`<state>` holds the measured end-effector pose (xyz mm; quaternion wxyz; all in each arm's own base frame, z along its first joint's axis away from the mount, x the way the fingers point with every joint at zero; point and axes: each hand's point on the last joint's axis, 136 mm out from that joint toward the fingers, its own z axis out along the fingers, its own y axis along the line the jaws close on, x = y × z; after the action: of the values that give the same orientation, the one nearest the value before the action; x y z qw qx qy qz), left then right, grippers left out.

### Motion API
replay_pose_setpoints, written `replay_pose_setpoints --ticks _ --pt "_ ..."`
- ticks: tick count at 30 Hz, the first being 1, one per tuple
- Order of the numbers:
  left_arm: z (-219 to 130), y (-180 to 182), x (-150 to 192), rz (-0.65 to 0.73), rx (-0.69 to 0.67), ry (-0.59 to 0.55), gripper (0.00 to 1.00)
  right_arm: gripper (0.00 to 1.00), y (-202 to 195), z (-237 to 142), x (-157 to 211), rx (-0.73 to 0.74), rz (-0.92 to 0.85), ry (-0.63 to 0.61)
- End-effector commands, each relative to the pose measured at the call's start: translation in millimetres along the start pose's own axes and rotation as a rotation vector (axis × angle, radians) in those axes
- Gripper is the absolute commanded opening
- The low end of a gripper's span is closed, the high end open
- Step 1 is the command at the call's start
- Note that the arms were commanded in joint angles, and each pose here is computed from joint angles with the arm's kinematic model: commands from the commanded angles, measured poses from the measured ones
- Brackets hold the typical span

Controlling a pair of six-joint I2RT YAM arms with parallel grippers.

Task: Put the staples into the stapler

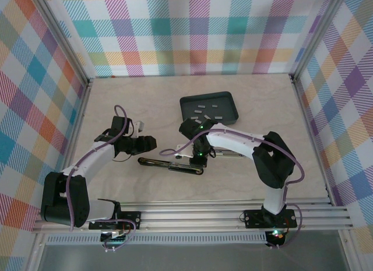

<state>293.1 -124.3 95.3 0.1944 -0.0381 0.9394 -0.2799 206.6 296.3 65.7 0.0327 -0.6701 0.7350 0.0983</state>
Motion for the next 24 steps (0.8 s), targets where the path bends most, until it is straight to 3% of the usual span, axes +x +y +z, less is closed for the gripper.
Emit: replay_pose_setpoints --ticks 1,24 --pt "-3 3 -4 -0.011 -0.006 -0.007 0.60 0.14 1 -6 -3 0.005 -0.002 -0.013" --pt "1 -5 -1 -0.012 0.053 0.017 0.60 0.15 0 11 5 -0.020 0.008 0.052"
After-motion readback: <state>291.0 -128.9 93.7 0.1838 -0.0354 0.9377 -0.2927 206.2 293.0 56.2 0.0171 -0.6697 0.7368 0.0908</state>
